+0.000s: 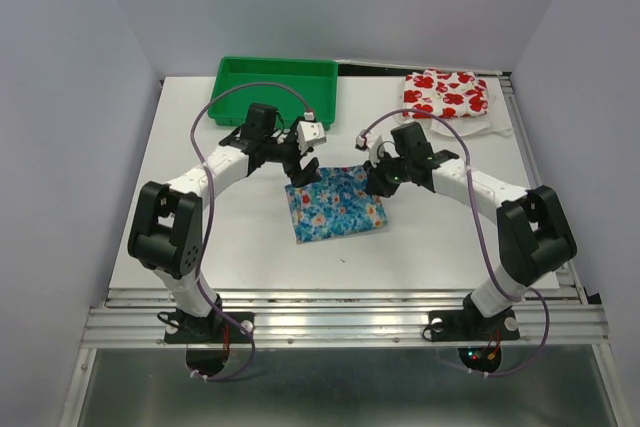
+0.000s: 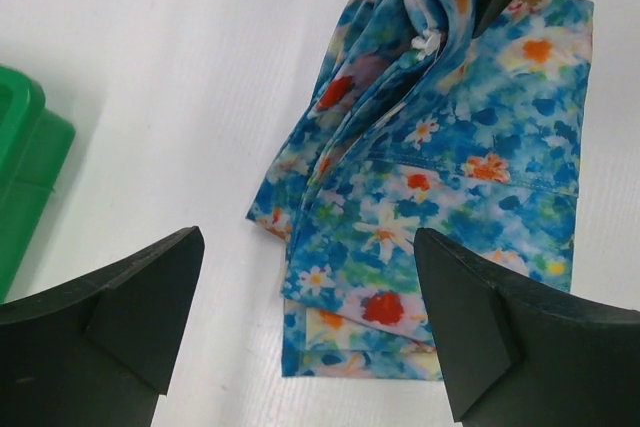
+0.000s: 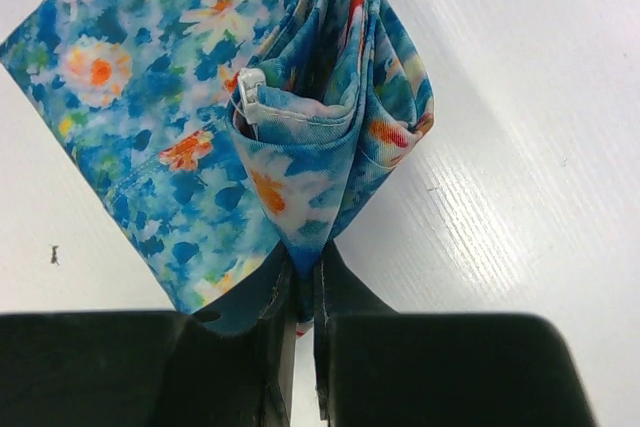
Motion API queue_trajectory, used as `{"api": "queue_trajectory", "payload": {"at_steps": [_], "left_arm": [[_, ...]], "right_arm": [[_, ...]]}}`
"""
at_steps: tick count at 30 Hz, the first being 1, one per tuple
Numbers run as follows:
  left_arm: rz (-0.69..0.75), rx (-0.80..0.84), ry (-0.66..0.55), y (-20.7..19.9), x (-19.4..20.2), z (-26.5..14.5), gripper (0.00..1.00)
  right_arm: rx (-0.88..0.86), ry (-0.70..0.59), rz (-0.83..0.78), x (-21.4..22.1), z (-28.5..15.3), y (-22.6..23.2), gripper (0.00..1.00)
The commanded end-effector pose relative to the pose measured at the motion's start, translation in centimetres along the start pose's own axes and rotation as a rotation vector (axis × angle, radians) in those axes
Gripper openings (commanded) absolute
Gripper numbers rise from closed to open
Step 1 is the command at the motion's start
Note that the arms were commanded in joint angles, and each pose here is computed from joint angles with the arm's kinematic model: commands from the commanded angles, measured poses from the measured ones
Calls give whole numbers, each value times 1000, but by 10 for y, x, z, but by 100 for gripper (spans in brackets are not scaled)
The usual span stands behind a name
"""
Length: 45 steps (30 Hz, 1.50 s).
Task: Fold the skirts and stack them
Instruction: Neatly place the folded skirt to the corner
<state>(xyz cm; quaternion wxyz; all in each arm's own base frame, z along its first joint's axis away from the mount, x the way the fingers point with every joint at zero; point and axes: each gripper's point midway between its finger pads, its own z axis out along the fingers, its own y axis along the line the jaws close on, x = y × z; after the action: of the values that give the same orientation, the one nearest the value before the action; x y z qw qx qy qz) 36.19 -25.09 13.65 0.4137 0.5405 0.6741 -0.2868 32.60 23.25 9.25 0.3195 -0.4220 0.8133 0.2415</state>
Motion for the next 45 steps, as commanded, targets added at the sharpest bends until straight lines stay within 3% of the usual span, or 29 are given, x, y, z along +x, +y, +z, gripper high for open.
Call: {"api": "queue_trajectory", "payload": {"at_steps": [1, 6, 10, 21, 33, 39, 41, 45], "left_arm": [[199, 68, -112, 5, -25, 9, 99], [226, 97, -123, 10, -19, 24, 99], [387, 109, -134, 14, -20, 32, 99], [652, 226, -125, -5, -17, 71, 99], [736, 312, -101, -11, -5, 96, 98], [720, 354, -95, -16, -2, 100, 74], [720, 378, -82, -21, 3, 98, 57], [747, 404, -68, -31, 9, 90, 38]], "right_arm": [[-12, -52, -129, -15, 2, -2, 1], [-29, -57, -167, -22, 5, 0, 1], [-38, -55, -179, -23, 6, 3, 1], [-52, -52, -213, -25, 6, 11, 1], [-60, -51, -217, -26, 6, 12, 1], [-59, -55, -219, -28, 5, 12, 1], [-51, -57, -221, -29, 5, 11, 1], [-29, -58, -221, -30, 4, 7, 1]]}}
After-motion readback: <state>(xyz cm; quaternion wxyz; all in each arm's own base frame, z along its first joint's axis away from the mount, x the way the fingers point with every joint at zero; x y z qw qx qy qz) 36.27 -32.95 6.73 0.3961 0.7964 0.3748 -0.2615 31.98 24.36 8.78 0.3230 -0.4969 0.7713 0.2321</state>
